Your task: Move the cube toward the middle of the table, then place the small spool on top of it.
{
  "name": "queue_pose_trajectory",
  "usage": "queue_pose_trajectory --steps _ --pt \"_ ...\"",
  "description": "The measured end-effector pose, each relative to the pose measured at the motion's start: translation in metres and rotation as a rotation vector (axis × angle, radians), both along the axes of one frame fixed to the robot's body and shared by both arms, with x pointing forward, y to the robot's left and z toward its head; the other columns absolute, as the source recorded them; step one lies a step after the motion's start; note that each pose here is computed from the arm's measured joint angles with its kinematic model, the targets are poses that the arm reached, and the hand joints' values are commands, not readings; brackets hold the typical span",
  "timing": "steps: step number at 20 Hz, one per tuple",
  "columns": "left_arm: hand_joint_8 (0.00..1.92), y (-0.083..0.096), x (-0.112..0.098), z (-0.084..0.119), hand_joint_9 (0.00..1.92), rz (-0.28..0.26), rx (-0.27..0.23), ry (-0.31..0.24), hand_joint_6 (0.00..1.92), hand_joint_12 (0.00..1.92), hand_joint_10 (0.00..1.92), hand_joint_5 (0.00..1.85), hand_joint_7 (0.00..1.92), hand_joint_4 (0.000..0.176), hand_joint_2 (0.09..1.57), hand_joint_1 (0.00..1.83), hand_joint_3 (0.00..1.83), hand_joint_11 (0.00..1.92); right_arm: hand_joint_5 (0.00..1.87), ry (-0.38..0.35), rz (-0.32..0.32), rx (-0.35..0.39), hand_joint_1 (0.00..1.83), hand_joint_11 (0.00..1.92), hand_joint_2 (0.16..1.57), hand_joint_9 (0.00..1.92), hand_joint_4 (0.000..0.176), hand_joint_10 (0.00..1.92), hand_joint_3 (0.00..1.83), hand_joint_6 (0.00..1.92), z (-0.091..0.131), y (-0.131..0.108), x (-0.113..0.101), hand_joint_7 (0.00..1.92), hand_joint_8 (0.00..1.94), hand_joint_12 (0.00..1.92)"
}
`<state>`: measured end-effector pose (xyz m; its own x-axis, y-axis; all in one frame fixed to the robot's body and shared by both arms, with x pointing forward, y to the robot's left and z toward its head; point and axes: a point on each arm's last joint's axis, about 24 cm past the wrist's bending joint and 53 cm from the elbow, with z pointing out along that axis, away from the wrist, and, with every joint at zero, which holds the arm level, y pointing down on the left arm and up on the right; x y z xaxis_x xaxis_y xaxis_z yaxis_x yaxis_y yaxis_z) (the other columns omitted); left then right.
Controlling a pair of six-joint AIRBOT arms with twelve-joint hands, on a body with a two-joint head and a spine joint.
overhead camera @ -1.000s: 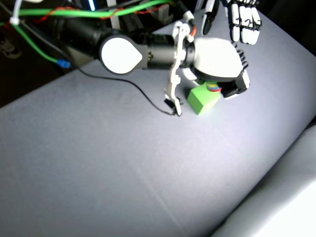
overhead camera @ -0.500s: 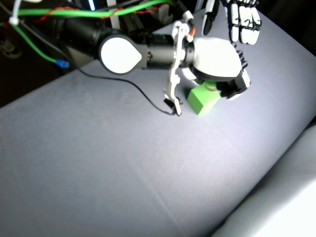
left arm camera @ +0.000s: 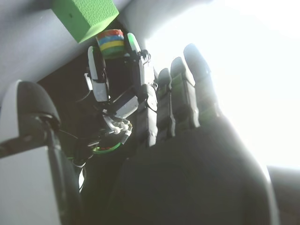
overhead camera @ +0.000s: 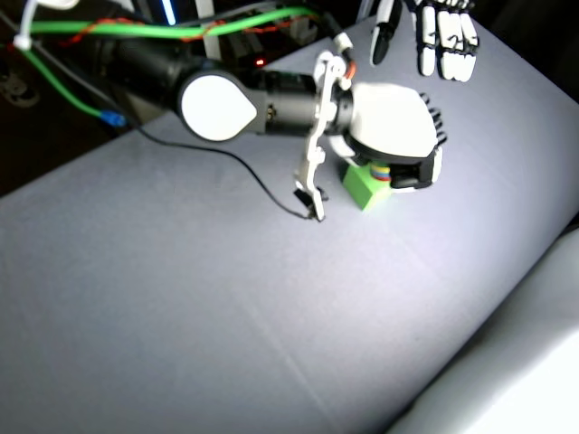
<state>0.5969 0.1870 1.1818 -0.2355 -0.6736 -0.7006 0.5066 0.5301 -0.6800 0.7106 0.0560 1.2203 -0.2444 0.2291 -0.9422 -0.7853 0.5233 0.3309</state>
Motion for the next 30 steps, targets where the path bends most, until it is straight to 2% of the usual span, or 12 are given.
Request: queue_pose_trajectory --steps 8,9,10,11,14,15,17,22,23,24,27,30 --pt "0.00 0.000 0.000 0.000 0.17 0.000 -0.001 -0.001 0.00 0.58 0.00 0.19 0.17 0.118 0.97 0.91 0.00 0.00 1.16 0.006 -0.005 0.006 1.26 0.84 1.07 0.96 0.000 1.51 0.00 0.44 -0.001 -0.002 0.002 1.01 1.21 1.89" --pt "0.00 0.000 0.000 0.000 0.17 0.000 -0.001 0.000 0.00 0.59 0.00 0.18 0.16 0.105 0.98 0.91 0.00 0.00 0.96 0.005 -0.004 0.005 1.23 0.68 1.09 0.91 0.000 0.80 0.01 0.91 -0.001 -0.002 0.002 1.07 0.92 1.36" --pt "0.00 0.000 0.000 0.000 0.16 0.000 -0.001 0.000 0.00 0.56 0.00 0.17 0.16 0.119 0.98 0.90 0.00 0.00 0.83 0.005 -0.005 0.004 1.15 0.63 1.05 0.91 0.000 0.41 0.00 0.37 -0.002 -0.003 0.002 0.94 0.35 1.11" --pt "0.01 0.000 0.000 0.000 0.17 0.001 -0.001 0.000 0.01 0.55 0.00 0.18 0.16 0.116 0.98 0.93 0.00 0.00 0.78 0.000 -0.008 0.000 1.12 0.61 1.03 0.92 0.000 0.23 0.00 0.11 -0.002 -0.004 0.003 0.89 0.11 1.06" --pt "0.00 0.000 0.000 0.000 0.18 0.000 -0.002 -0.001 0.00 0.58 0.00 0.19 0.18 0.120 0.98 0.92 0.00 0.00 0.63 0.009 -0.020 -0.012 1.06 0.35 0.99 0.77 0.021 0.13 0.00 0.00 -0.008 -0.009 0.006 0.68 0.01 1.27" --pt "0.00 0.000 0.000 0.000 0.18 0.000 -0.002 -0.001 0.00 0.58 0.00 0.19 0.17 0.115 0.97 0.92 0.00 0.00 0.61 0.015 -0.021 -0.024 1.06 0.34 0.98 0.74 0.049 0.11 0.00 0.00 -0.013 -0.009 0.006 0.61 0.00 1.25" --pt "0.00 0.000 0.000 0.000 0.16 0.000 -0.004 0.001 0.00 0.54 0.00 0.17 0.15 0.136 0.98 0.94 0.00 0.00 0.58 0.020 -0.022 -0.030 1.03 0.32 0.97 0.70 0.039 0.06 0.00 0.00 -0.016 -0.008 0.005 0.56 0.00 1.15" --pt "0.00 0.000 0.000 0.000 0.18 -0.002 -0.010 0.002 0.00 0.54 0.00 0.18 0.17 0.113 0.98 0.91 0.00 0.00 0.45 0.019 -0.021 -0.029 1.01 0.14 0.96 0.61 0.073 0.00 0.00 0.00 -0.016 -0.008 0.005 0.50 0.00 1.09" --pt "0.00 0.000 0.000 0.000 0.17 -0.002 -0.010 0.002 0.00 0.53 0.00 0.16 0.16 0.127 0.98 0.91 0.00 0.00 0.20 0.019 -0.021 -0.029 0.98 0.02 0.92 0.44 0.150 0.00 0.00 0.00 -0.016 -0.008 0.005 0.33 0.00 1.11" --pt "0.00 0.000 0.000 0.000 0.17 -0.001 -0.011 0.002 0.00 0.53 0.00 0.16 0.16 0.131 0.98 0.91 0.00 0.00 0.12 0.019 -0.020 -0.029 0.96 0.00 0.91 0.37 0.171 0.00 0.00 0.00 -0.016 -0.007 0.005 0.24 0.00 1.05" --pt "0.00 -0.001 0.000 0.000 0.17 -0.002 -0.012 0.002 0.00 0.53 0.00 0.16 0.17 0.123 0.98 0.93 0.00 0.00 0.00 0.021 -0.010 -0.026 0.90 0.00 0.85 0.23 0.176 0.00 0.00 0.00 -0.015 -0.004 0.001 0.08 0.00 0.96" --pt "0.00 0.000 -0.001 0.002 0.16 -0.001 -0.019 -0.004 0.00 0.51 0.00 0.13 0.15 0.150 0.97 0.89 0.00 0.00 0.00 0.018 -0.010 -0.016 0.93 0.00 0.83 0.17 0.176 0.00 0.00 0.00 -0.011 -0.011 -0.002 0.00 0.00 0.91"
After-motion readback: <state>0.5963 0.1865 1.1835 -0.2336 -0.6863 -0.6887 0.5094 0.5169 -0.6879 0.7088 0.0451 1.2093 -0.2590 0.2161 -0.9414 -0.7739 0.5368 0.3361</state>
